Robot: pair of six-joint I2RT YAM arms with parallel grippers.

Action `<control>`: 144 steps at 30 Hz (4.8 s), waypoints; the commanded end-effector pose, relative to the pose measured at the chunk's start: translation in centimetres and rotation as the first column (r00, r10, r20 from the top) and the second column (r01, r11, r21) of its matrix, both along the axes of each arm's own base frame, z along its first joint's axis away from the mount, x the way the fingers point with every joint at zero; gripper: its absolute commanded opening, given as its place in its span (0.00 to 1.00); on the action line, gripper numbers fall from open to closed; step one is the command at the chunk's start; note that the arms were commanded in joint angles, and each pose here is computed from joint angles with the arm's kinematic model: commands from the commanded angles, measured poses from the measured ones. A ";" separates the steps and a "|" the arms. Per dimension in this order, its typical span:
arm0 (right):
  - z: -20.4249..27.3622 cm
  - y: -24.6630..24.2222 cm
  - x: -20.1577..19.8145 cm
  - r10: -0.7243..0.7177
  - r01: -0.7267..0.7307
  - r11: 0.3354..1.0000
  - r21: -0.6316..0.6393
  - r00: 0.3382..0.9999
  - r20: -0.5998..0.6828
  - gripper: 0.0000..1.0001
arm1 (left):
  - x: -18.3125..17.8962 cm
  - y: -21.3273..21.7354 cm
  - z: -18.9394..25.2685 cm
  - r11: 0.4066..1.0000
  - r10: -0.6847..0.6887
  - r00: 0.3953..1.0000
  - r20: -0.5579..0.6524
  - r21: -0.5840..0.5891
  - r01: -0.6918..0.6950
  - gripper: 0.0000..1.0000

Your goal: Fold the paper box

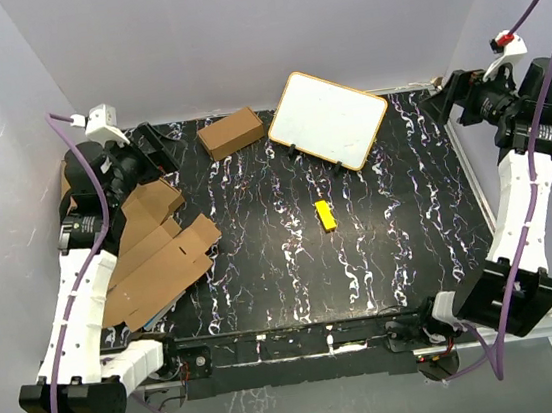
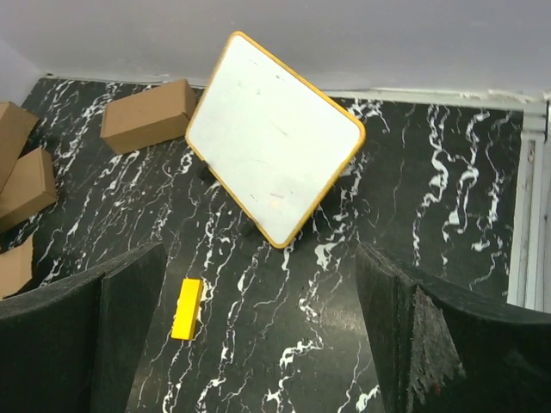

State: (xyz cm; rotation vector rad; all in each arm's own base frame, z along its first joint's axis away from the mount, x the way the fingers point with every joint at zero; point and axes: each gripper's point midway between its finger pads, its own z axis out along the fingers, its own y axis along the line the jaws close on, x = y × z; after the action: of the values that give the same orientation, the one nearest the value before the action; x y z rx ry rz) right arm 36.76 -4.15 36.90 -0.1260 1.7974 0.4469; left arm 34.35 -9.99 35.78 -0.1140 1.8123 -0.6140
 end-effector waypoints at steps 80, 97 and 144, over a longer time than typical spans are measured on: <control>-21.4 12.6 -4.9 0.572 -0.588 0.807 -0.055 0.802 -0.172 0.99 | -4.3 -23.9 -25.3 0.687 0.108 0.945 -0.308 0.711 0.153 0.61; -22.5 16.0 -6.7 0.699 -0.706 0.708 -0.015 0.704 -0.126 1.00 | -0.9 -15.0 -14.7 0.933 -0.353 0.903 -0.246 -0.021 0.359 0.94; -25.8 21.1 -6.5 0.761 -0.784 0.618 0.067 0.574 -0.304 0.94 | 8.7 -1.9 -28.9 0.959 -0.278 0.875 -0.395 -0.169 0.228 0.00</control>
State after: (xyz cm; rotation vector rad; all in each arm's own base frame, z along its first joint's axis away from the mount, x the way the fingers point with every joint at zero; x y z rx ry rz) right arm 29.41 15.79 8.15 -0.9339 2.1365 1.0010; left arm 43.50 -11.78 3.34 -0.1736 2.4071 -0.8945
